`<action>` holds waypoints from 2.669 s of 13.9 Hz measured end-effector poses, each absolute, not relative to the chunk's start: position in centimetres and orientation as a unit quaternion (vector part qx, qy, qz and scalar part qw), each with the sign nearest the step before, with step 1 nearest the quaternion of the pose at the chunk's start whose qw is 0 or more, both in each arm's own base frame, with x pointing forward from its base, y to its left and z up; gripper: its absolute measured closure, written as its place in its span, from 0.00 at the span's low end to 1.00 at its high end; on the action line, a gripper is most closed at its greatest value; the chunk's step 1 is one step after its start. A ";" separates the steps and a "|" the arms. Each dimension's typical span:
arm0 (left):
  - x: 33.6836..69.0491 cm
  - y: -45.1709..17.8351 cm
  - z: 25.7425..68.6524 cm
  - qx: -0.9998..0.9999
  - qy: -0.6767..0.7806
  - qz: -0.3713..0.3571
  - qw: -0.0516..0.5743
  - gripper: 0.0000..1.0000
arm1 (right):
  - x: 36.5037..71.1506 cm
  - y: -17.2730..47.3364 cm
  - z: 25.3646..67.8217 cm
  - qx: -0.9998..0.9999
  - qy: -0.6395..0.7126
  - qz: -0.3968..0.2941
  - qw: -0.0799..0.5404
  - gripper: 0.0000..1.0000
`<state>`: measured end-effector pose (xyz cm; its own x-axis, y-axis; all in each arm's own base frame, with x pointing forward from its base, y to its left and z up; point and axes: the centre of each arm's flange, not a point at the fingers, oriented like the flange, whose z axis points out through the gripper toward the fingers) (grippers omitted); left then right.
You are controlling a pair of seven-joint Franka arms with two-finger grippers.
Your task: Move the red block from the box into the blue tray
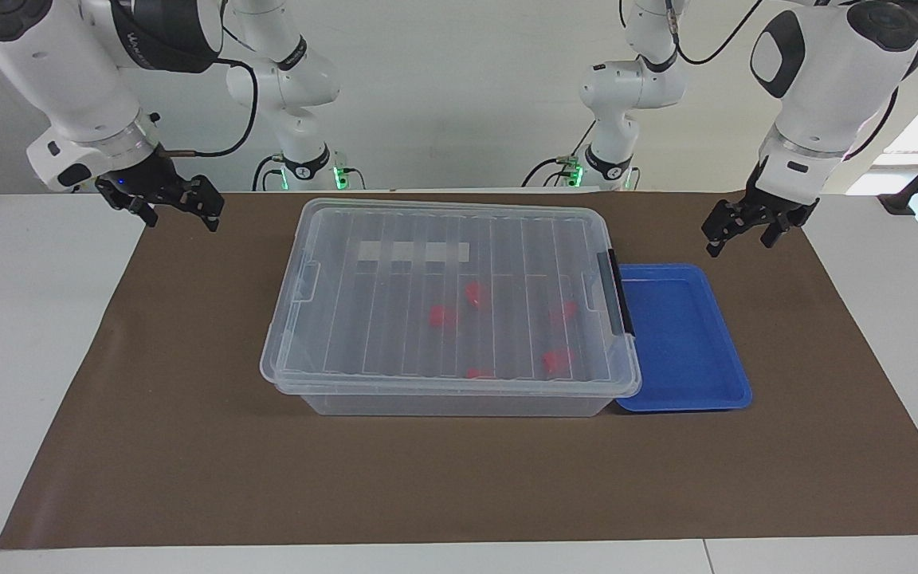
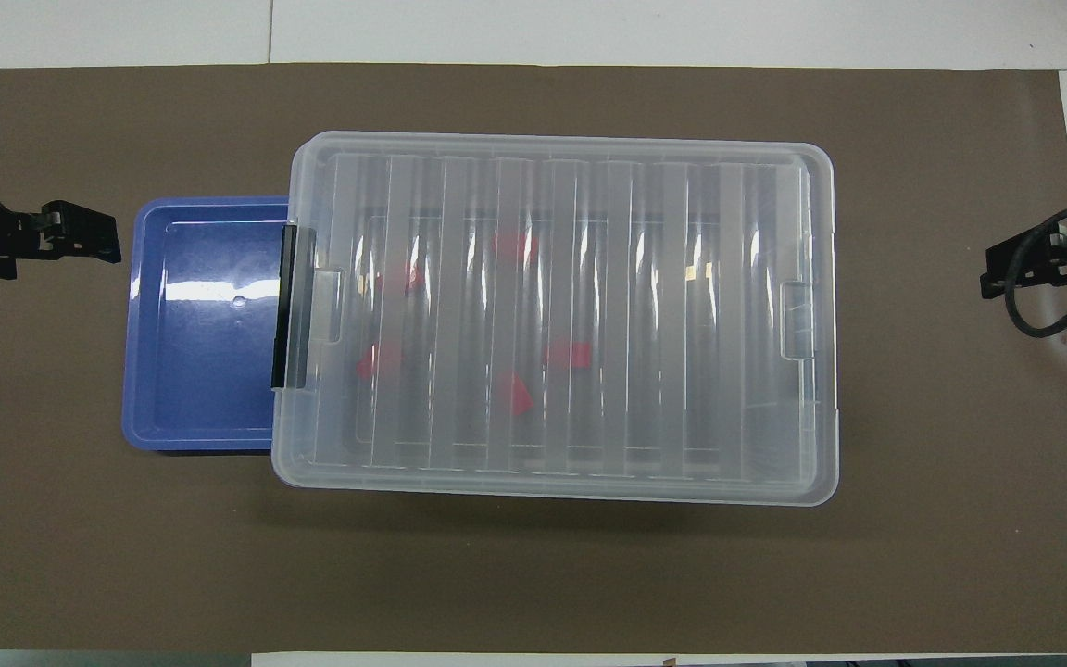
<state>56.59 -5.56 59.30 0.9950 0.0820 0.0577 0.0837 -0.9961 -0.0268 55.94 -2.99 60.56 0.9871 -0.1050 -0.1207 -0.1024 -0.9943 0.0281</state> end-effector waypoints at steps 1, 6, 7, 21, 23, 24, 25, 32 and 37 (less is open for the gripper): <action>56.6 -5.6 59.3 -0.999 -0.041 -0.028 0.015 0.00 | 55.9 -3.0 60.6 0.997 -0.052 -0.061 0.011 0.00; 56.6 -5.6 59.3 -0.999 -0.041 -0.028 0.015 0.00 | 56.0 -2.8 60.6 0.997 -0.050 -0.059 0.011 0.00; 56.6 -5.6 59.3 -0.999 -0.041 -0.028 0.015 0.00 | 56.1 -2.7 60.7 0.997 -0.050 -0.055 0.011 0.00; 56.6 -5.6 59.3 -0.999 -0.041 -0.028 0.015 0.00 | 58.0 7.2 54.3 0.998 -0.053 0.010 -0.012 0.00; 56.6 -5.6 59.3 -0.999 -0.041 -0.028 0.015 0.00 | 57.9 7.9 52.2 0.999 -0.048 0.010 -0.012 0.00; 56.6 -5.6 59.3 -0.999 -0.041 -0.028 0.015 0.00 | 57.7 8.1 51.2 0.999 -0.046 0.007 -0.012 0.00; 56.6 -5.6 59.3 -0.999 -0.041 -0.028 0.015 0.00 | 57.6 8.1 50.4 0.999 -0.045 0.003 -0.011 0.00; 56.6 -5.6 59.3 -0.999 -0.041 -0.028 0.015 0.00 | 56.3 7.1 47.2 0.999 -0.032 -0.025 -0.006 0.00; 56.6 -5.6 59.3 -0.999 -0.041 -0.028 0.015 0.00 | 55.3 6.7 46.1 0.999 -0.027 -0.024 0.000 0.00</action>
<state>56.58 -5.56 59.30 0.9950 0.0820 0.0573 0.0837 -0.9961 -0.0269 55.34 6.74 46.12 0.9974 -0.0533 -0.0481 -0.0533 -0.9986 0.0008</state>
